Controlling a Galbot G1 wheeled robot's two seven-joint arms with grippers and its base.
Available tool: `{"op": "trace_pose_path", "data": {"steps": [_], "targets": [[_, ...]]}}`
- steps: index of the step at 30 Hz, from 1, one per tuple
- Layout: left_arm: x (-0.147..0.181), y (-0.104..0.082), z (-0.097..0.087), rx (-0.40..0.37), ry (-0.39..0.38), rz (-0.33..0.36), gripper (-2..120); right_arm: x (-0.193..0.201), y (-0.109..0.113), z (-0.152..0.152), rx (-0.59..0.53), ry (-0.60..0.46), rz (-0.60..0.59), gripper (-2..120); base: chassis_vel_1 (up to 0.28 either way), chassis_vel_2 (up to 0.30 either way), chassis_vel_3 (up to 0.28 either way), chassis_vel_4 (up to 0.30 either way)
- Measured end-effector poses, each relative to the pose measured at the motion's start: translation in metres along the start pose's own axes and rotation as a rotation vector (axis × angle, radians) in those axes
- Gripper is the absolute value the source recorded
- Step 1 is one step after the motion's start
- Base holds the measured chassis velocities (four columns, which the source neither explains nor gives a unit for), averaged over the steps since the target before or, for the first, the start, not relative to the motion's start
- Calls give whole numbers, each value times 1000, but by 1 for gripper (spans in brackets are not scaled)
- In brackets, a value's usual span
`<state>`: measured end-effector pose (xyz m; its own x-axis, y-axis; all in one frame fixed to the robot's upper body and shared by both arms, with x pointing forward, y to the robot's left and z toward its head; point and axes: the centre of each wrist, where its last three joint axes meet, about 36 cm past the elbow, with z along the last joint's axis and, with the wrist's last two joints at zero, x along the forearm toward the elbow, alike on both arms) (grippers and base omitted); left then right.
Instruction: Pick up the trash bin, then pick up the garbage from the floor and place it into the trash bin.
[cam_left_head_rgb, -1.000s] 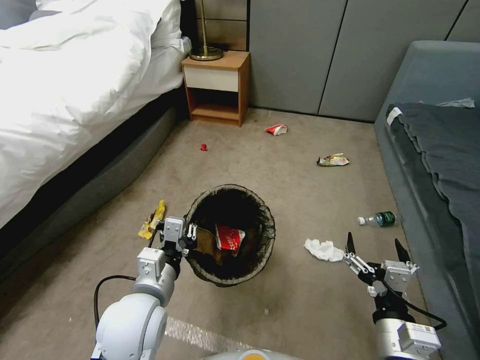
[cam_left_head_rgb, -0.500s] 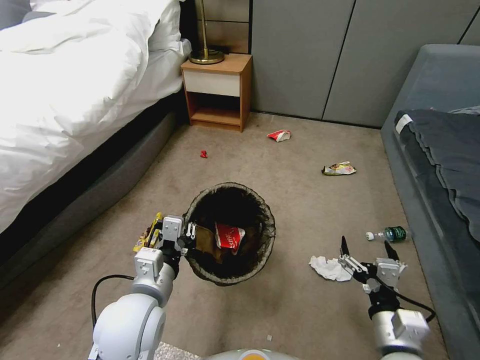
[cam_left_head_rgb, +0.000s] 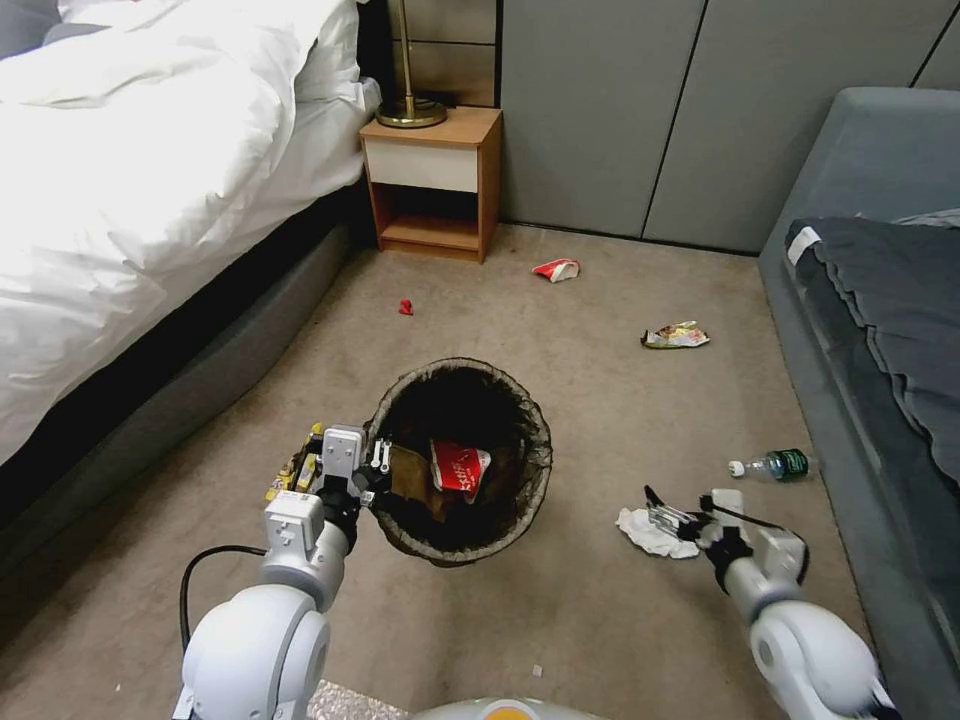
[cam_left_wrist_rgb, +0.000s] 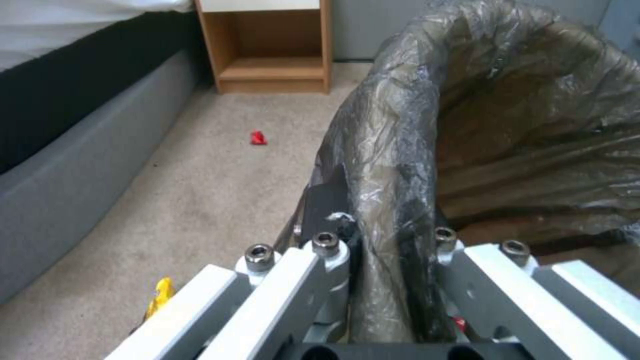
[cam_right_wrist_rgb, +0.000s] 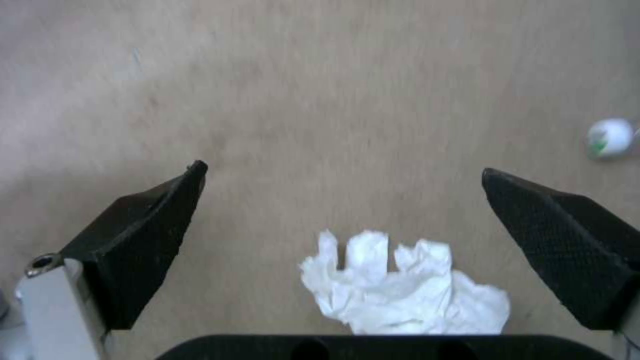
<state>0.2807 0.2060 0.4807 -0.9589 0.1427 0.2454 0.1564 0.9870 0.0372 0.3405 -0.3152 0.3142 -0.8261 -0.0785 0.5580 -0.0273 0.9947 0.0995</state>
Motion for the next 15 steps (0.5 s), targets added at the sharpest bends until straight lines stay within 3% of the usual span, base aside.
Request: {"op": "trace_pose_path", "data": {"steps": [6,15], "targets": [[0,-1,-1,6,5,0,5,-36,-12,11,6,98,17,100,0,0,0,0],[-1,-3,-1,8,4,4,5,-62,-16,28,-19,153,59,100,0,0,0,0]]}}
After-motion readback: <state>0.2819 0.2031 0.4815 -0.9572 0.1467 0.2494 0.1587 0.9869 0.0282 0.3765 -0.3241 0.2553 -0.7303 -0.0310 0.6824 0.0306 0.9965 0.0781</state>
